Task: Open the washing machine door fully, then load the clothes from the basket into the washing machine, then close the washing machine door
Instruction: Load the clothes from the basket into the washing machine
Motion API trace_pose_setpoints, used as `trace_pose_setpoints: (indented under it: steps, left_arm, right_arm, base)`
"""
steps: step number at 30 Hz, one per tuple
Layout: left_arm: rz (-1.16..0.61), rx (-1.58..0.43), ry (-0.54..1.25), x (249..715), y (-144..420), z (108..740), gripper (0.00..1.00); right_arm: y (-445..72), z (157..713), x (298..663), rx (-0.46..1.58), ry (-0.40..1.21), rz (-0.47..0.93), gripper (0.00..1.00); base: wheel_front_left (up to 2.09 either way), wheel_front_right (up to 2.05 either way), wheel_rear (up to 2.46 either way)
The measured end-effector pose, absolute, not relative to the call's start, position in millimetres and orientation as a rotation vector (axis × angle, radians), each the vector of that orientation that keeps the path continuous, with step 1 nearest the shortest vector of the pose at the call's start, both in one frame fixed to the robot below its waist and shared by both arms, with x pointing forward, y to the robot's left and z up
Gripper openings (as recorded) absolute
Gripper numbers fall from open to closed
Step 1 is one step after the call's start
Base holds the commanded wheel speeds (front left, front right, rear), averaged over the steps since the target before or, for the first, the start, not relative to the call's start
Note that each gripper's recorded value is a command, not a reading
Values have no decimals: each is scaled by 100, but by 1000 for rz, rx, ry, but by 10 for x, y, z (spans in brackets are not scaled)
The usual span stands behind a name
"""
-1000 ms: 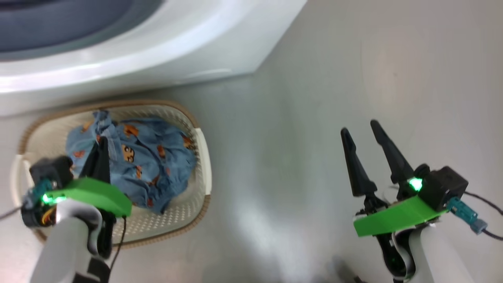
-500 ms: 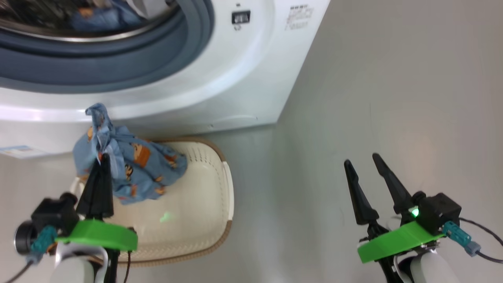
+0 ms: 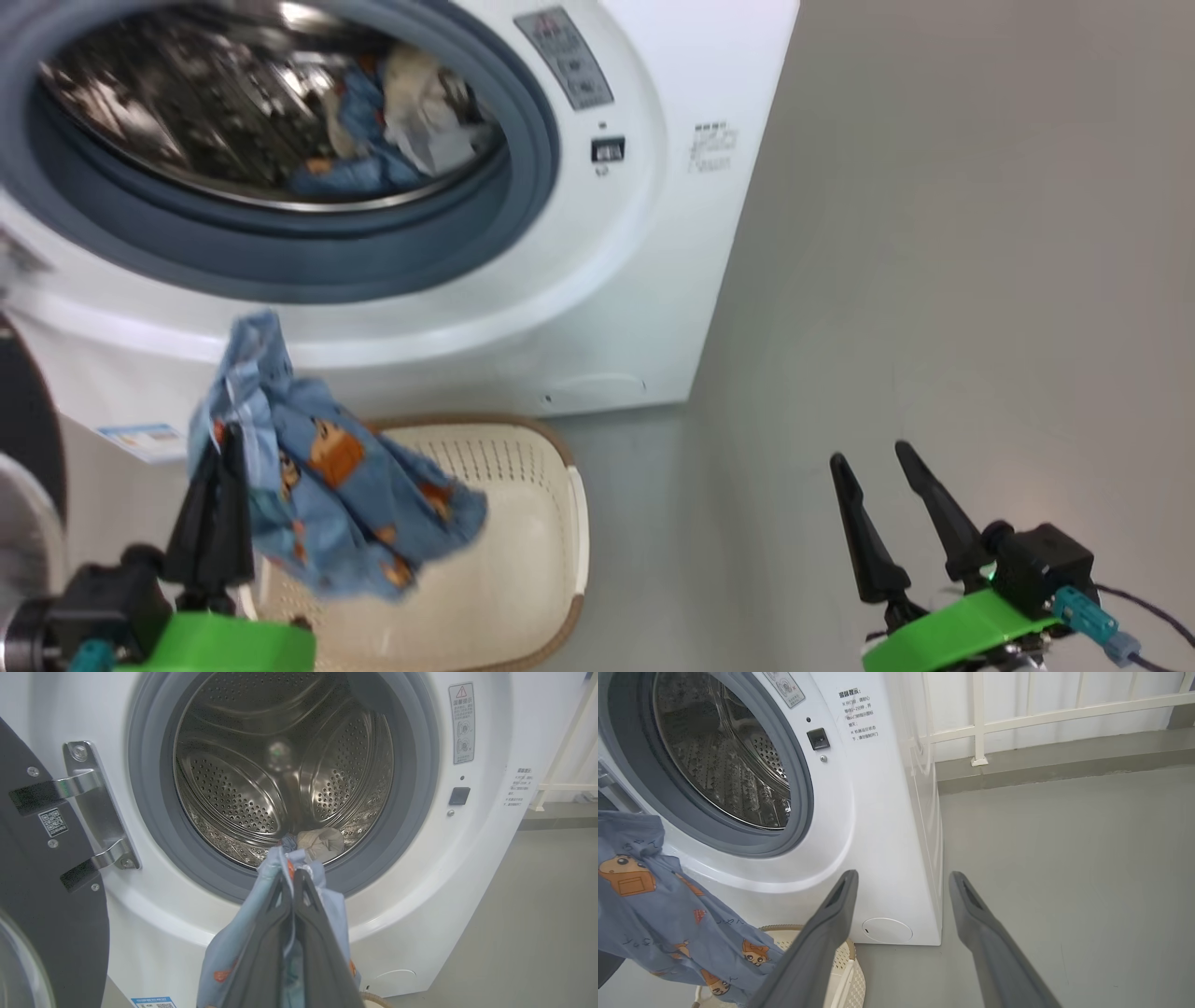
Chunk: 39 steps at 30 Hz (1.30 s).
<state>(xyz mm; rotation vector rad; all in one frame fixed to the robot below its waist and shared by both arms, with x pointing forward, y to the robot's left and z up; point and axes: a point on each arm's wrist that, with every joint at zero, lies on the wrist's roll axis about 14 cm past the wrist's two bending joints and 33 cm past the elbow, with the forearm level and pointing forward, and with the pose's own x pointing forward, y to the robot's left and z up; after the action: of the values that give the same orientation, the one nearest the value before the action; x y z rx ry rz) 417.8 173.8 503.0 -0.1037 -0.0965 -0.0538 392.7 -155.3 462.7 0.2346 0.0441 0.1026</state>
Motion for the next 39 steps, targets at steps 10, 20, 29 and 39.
trace_pose_setpoints:
  steps: [10,20,29,39]
  left_arm:
    - [9,-98,-157,3740,1884,5290,0]
    - [31,-108,-170,3616,1921,5340,0]
    - [38,-179,-138,3679,1891,5229,0]
    - [-22,-194,-144,4101,1738,5227,0]
  right_arm:
    - [-1514,4833,3684,234,-7,120,100]
    - [-1509,4913,3626,233,-31,124,100]
    - [-1531,4839,3636,235,-9,114,100]
    - [-1565,4706,3678,237,30,98,100]
  base:
    - [0,0,0]
    - [0,0,0]
    - [0,0,0]
    - [0,0,0]
